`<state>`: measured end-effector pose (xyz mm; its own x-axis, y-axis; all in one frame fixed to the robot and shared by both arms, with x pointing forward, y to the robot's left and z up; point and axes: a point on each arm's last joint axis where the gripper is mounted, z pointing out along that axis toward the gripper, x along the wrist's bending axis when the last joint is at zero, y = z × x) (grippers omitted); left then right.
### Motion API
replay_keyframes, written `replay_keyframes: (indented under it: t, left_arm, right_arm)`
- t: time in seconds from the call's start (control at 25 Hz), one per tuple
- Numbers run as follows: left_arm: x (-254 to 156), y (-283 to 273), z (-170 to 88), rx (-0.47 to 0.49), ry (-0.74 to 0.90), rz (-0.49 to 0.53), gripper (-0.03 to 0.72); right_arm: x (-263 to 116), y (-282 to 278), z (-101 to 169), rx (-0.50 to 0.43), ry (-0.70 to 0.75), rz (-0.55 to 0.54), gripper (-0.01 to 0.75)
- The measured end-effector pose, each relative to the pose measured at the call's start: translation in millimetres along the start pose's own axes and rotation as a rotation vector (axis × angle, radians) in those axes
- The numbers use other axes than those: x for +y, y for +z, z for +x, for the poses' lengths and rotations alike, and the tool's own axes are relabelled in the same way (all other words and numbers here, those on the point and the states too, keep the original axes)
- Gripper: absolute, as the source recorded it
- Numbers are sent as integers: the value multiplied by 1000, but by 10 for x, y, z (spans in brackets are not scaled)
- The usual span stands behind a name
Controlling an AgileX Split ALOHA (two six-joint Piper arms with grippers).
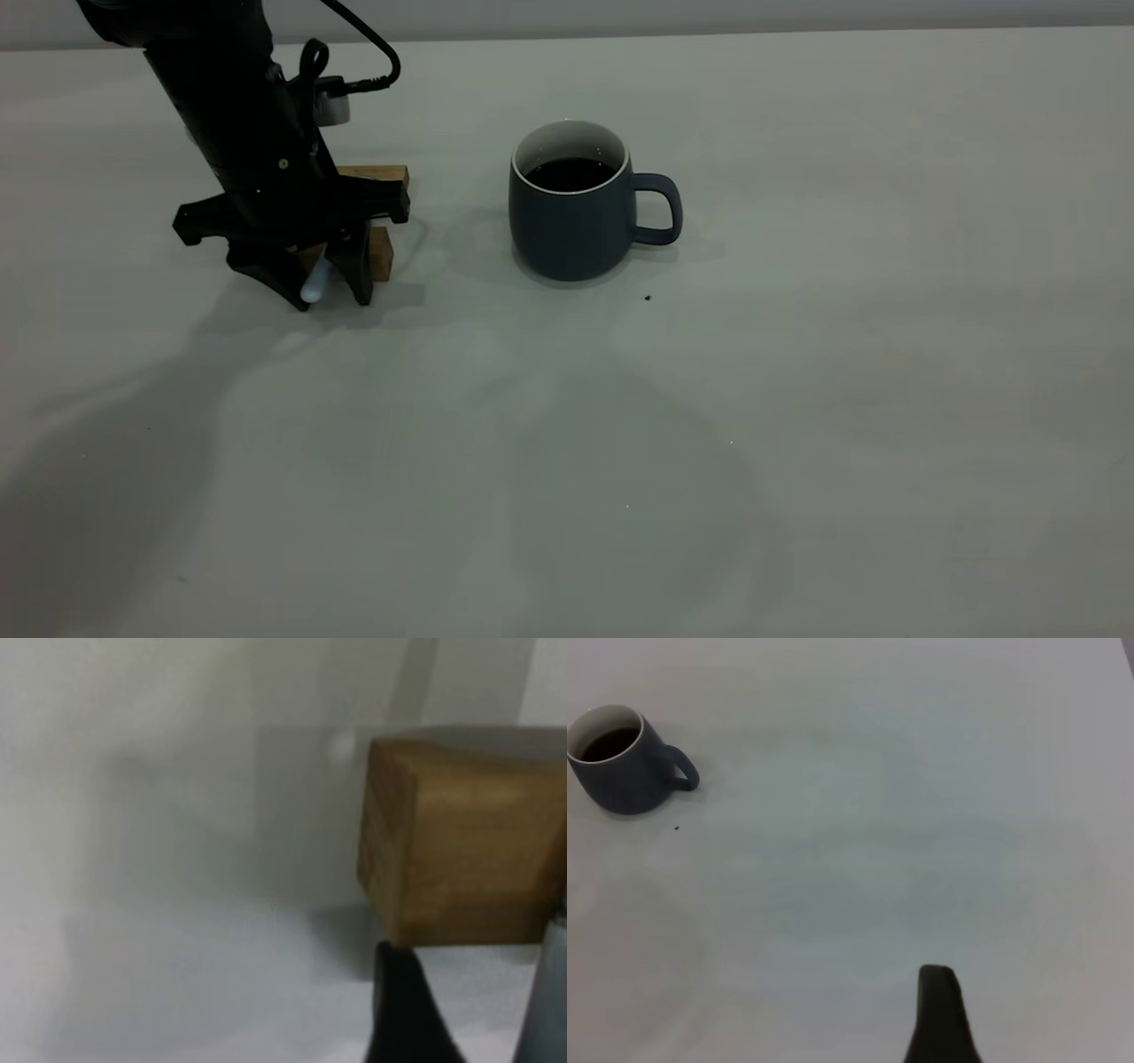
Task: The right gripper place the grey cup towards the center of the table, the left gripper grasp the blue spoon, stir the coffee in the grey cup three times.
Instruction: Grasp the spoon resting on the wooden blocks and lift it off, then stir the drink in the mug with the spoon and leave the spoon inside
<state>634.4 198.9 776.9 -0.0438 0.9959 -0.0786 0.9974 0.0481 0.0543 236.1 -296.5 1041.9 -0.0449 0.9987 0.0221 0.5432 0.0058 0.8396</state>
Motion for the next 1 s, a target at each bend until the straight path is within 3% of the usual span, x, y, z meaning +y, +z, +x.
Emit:
replay_keyframes:
  t: [0.16, 0.32, 0.48, 0.8, 1.0]
  left_arm:
    - [-2, 0, -3, -3, -6, 2, 356]
    - [-13, -10, -6, -2, -9, 28, 134]
    - [48, -181, -45, -2, -4, 65, 127]
    - [303, -1073, -205, -49, 13, 13, 127]
    - [319, -1437, -357, -185, -55, 20, 127]
  right_arm:
    - [0, 0, 0, 0, 0, 0, 592]
    - [0, 0, 1, 1, 0, 0, 592]
    - [0, 0, 1, 1, 0, 0, 592]
    - [0, 0, 1, 1, 0, 0, 592]
    - [0, 0, 1, 1, 0, 0, 592]
